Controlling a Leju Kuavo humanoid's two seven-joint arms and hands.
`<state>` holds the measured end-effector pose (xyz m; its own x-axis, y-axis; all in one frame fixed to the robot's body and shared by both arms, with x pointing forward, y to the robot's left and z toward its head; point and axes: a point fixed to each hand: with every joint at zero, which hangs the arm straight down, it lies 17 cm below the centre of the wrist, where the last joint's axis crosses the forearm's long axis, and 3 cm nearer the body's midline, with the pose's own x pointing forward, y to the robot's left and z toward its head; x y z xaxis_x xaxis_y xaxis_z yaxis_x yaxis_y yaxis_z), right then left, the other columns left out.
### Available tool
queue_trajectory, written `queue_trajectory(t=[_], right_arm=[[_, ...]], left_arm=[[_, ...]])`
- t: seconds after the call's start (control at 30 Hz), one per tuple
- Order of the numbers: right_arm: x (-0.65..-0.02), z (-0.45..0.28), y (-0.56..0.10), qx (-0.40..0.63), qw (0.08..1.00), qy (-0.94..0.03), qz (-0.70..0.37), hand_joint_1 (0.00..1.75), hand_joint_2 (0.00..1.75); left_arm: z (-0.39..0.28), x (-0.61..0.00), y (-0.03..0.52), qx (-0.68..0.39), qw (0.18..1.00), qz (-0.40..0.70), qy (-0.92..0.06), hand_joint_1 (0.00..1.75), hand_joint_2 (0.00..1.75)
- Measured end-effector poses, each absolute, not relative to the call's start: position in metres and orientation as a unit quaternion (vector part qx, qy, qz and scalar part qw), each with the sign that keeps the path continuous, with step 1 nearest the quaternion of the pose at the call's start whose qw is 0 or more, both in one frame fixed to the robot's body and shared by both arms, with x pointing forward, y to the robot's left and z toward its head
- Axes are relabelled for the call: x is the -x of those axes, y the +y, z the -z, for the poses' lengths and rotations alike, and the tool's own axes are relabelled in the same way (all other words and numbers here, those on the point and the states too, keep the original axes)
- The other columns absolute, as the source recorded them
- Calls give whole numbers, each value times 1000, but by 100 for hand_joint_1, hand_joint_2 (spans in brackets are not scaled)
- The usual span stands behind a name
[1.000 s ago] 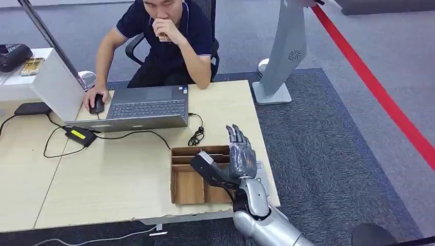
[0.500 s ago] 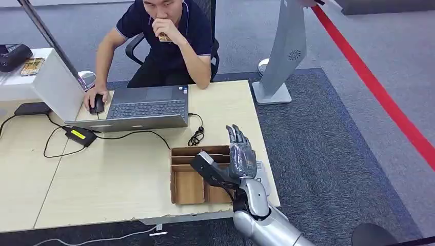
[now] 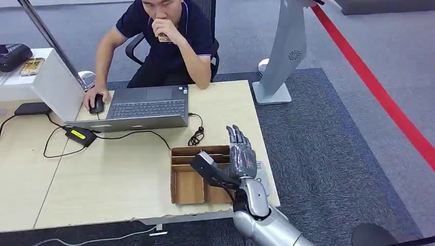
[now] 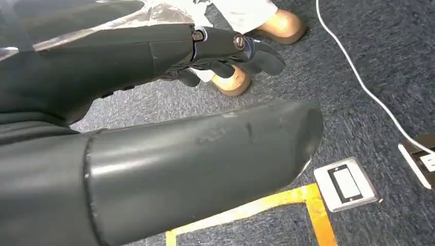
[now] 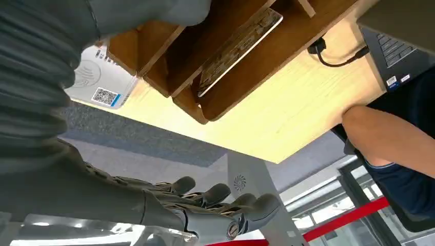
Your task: Pass the card to the sensor for recognition and then transmit it.
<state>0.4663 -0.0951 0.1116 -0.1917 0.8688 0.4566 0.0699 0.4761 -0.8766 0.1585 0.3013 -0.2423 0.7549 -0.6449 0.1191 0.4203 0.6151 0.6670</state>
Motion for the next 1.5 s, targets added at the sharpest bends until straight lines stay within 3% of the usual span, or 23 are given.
queue_trajectory(t=[0.57, 0.7, 0.9, 1.33, 1.5], right_arm=[[-466, -111, -95, 347, 535, -673, -375, 12, 175], [-466, -111, -95, 347, 535, -673, -375, 24, 175], [-466, -111, -95, 346, 535, -673, -376, 17, 175], [-466, -111, -94, 346, 534, -673, -378, 33, 175], [-466, -111, -94, 346, 534, -672, -378, 31, 175]], left_arm=[[242, -159, 301, -318, 881, 303, -177, 0, 0], [242, -159, 301, -318, 881, 303, -177, 0, 0], [242, -159, 301, -318, 881, 303, -177, 0, 0], [242, -159, 301, -318, 880, 306, -177, 0, 0], [242, -158, 301, -318, 878, 311, -177, 0, 0]])
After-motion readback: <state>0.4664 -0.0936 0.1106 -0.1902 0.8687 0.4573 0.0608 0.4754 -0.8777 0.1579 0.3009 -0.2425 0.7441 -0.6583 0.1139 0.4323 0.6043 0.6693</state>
